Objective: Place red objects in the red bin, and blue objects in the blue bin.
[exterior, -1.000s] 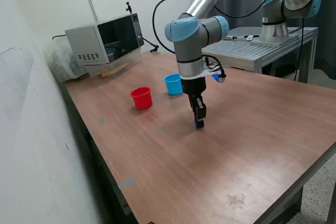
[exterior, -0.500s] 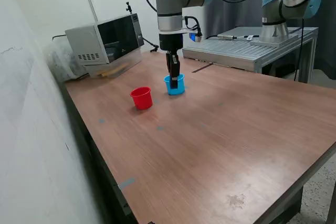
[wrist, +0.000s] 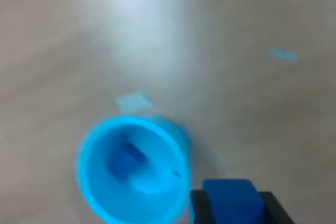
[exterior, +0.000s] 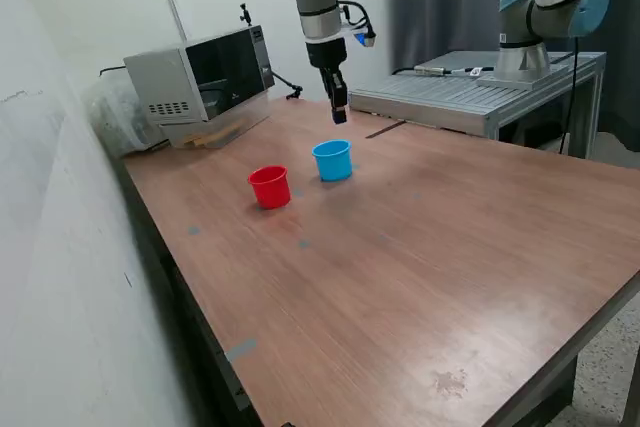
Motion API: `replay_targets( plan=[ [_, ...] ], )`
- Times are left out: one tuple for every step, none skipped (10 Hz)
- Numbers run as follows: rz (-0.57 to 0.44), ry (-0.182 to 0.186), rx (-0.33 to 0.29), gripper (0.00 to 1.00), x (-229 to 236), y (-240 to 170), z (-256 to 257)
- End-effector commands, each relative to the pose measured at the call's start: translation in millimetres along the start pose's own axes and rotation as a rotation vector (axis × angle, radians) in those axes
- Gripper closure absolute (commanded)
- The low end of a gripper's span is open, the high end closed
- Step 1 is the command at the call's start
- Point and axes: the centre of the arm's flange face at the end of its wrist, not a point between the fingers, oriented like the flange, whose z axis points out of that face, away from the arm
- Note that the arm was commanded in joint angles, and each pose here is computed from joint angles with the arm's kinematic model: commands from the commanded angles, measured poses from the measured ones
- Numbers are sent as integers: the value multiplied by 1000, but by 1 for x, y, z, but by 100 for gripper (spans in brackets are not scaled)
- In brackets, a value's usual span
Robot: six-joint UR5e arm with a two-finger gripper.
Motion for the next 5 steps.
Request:
replay_targets(
  plan=[
    [-9, -34, 75, 100, -39, -4, 20],
    [5, -30, 76, 100, -48, 0, 24],
    [6, -18, 55, 100, -52, 5, 27],
    [12, -3, -6, 100, -54, 13, 31],
    [19, 3, -31, 100, -53, 18, 37]
  ],
)
